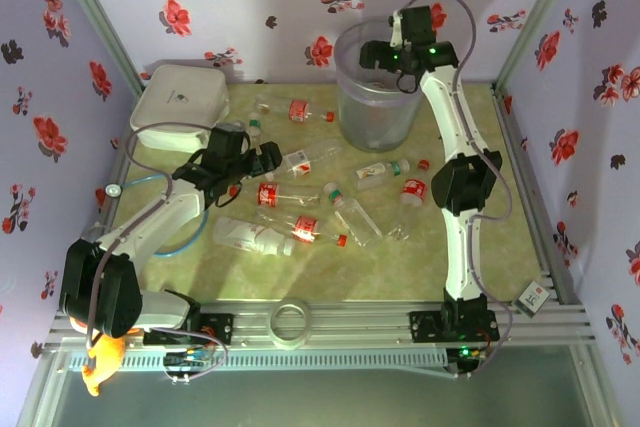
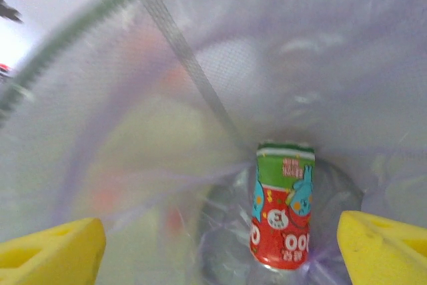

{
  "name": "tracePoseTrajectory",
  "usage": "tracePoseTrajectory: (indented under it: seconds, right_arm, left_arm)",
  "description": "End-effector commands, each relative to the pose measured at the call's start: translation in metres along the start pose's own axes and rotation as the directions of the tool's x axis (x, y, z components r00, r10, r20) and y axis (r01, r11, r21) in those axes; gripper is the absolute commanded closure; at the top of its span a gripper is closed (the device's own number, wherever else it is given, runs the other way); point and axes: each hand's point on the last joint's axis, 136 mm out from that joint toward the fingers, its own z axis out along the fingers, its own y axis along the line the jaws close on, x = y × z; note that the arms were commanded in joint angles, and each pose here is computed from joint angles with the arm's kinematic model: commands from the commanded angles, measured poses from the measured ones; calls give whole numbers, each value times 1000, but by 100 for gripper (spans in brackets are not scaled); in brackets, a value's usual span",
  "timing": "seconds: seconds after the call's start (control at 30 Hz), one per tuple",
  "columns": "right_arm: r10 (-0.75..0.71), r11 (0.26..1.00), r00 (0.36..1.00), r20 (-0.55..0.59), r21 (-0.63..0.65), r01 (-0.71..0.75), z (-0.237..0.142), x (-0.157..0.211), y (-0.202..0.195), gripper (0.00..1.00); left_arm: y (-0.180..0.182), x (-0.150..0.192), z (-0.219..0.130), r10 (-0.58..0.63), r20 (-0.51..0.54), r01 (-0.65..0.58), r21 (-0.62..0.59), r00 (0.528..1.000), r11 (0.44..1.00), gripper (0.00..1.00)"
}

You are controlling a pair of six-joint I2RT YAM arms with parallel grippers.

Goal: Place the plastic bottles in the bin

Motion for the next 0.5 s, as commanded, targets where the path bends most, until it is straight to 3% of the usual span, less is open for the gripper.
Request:
tracePoseTrajectory:
  seconds: [0.0, 0.27, 0.47]
  right_arm:
    - [-17, 1000, 996, 93, 17, 15, -48, -31, 10, 8]
    - [23, 995, 986, 164, 94, -38, -137, -32, 11, 9]
    - [29, 968, 991, 134, 242, -61, -203, 19, -10, 11]
  left_arm:
    - [-8, -3, 1, 8, 1, -8, 19, 1000, 1000, 3]
    - [-8, -2, 1, 18, 1, -18, 20, 1000, 1000, 3]
    - [-7, 0, 8, 38, -7, -38, 13, 999, 999, 3]
